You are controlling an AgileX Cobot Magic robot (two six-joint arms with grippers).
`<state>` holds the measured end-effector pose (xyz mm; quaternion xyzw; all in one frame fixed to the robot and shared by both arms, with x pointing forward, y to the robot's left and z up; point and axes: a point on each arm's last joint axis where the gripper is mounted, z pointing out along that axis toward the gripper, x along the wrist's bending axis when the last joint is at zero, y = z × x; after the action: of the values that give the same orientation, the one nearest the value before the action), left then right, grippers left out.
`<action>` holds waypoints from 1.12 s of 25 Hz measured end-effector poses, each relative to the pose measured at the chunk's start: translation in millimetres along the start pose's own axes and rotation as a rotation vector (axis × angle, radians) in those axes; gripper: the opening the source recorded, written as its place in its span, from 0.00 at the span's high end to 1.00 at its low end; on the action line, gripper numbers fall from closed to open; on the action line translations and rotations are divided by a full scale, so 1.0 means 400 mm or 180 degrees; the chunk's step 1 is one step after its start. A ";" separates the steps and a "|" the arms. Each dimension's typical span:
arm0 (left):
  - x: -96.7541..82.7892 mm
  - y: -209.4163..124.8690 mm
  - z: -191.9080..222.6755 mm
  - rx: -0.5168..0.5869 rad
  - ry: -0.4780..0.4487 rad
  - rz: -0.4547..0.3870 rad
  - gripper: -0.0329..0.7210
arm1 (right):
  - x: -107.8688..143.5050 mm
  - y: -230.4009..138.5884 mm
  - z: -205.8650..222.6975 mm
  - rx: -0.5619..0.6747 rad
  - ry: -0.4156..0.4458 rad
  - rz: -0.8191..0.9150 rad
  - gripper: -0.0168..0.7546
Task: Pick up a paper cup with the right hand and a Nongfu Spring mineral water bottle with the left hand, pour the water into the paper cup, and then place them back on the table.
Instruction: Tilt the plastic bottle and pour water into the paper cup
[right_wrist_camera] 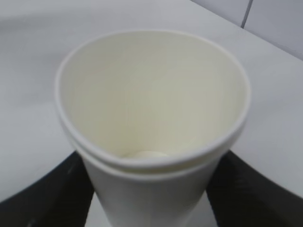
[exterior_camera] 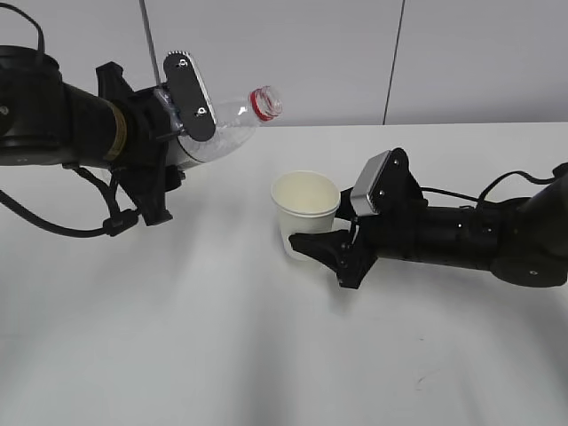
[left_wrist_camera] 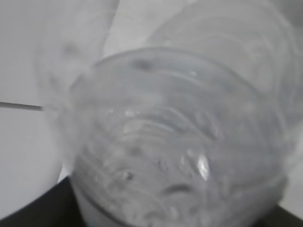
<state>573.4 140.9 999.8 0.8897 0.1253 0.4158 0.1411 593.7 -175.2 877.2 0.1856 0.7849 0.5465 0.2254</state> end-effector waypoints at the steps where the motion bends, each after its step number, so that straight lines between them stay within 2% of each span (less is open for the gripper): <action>1: 0.001 0.000 0.000 -0.0002 0.0010 0.0037 0.40 | 0.001 0.004 0.000 -0.0007 0.0013 -0.0019 0.31; 13: 0.012 0.000 0.000 0.0026 0.0166 0.0533 0.40 | 0.011 0.019 -0.006 0.0000 0.0181 -0.0202 0.31; 28: 0.028 -0.003 -0.002 0.0123 0.0387 0.1106 0.40 | 0.009 0.033 -0.002 -0.0115 0.0251 -0.0275 0.31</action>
<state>579.6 145.9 1007.8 0.8737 -0.0139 0.4844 0.0421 590.9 -169.6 889.5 0.1258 0.7904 0.5573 0.2210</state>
